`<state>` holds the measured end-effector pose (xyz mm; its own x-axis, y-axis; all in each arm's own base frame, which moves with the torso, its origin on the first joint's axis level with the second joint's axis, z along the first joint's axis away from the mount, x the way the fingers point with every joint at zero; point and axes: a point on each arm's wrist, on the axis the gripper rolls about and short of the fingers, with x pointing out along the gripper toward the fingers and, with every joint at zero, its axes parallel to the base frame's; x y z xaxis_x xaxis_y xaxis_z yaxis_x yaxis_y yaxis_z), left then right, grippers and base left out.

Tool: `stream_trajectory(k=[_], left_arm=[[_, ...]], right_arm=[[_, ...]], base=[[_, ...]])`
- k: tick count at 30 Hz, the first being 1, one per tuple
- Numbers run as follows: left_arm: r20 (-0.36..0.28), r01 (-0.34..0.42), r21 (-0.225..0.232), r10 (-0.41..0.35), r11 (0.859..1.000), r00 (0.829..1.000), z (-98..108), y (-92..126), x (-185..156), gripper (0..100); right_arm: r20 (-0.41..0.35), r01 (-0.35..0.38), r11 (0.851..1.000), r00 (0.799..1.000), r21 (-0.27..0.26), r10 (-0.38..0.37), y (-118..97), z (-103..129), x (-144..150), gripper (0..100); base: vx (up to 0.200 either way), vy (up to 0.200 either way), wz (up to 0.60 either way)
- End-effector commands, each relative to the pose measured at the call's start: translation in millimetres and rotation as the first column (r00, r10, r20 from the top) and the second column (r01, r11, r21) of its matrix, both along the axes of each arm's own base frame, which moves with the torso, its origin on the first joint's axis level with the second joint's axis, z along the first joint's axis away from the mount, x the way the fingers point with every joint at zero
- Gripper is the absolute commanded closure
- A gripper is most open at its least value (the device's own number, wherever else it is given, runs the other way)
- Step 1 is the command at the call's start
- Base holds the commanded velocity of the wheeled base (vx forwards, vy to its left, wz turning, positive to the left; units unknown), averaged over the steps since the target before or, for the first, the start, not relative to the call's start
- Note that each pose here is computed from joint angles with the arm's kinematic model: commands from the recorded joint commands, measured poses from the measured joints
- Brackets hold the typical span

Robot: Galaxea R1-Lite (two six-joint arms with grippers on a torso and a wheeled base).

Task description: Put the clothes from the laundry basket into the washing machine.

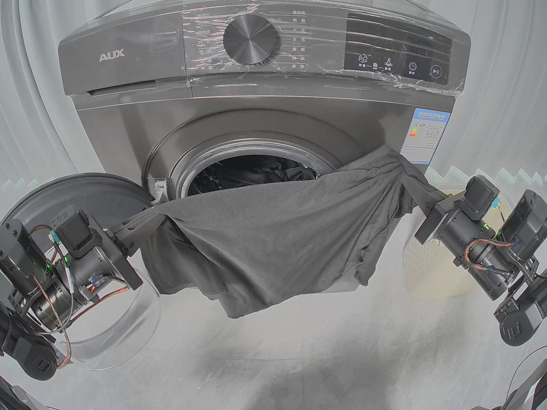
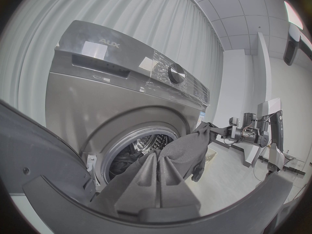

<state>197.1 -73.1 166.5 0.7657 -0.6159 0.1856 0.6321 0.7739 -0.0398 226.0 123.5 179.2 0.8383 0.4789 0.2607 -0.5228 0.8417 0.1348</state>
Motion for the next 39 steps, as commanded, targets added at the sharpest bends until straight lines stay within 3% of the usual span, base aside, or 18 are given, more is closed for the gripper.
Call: stream_trajectory(k=[1,9,19,26,39], left_arm=[[0.022,-0.031,-0.007,0.031,0.999,0.999,5,6,3,100],[0.054,-0.03,-0.018,0.031,0.999,0.998,12,9,-3,100],[0.045,-0.029,-0.016,0.029,0.999,0.999,10,9,-4,100],[0.034,-0.02,-0.055,0.022,0.998,0.999,14,9,-4,100],[0.067,-0.026,-0.072,0.03,0.997,0.997,22,9,0,100]], right_arm=[[0.011,0.006,1.0,1.0,0.005,-0.006,-3,4,-3,100],[0.032,0.006,1.0,0.999,0.015,-0.007,-4,9,-6,100],[0.045,-0.005,1.0,0.999,0.023,0.004,-4,13,-12,100],[0.048,-0.006,1.0,0.999,0.025,0.005,-3,14,-12,100],[0.068,-0.004,0.999,0.998,0.033,0.002,-5,20,-14,100]], base=[[0.0,0.0,0.0],[0.0,0.0,0.0],[0.0,0.0,0.0],[0.0,0.0,0.0],[0.0,0.0,0.0]])
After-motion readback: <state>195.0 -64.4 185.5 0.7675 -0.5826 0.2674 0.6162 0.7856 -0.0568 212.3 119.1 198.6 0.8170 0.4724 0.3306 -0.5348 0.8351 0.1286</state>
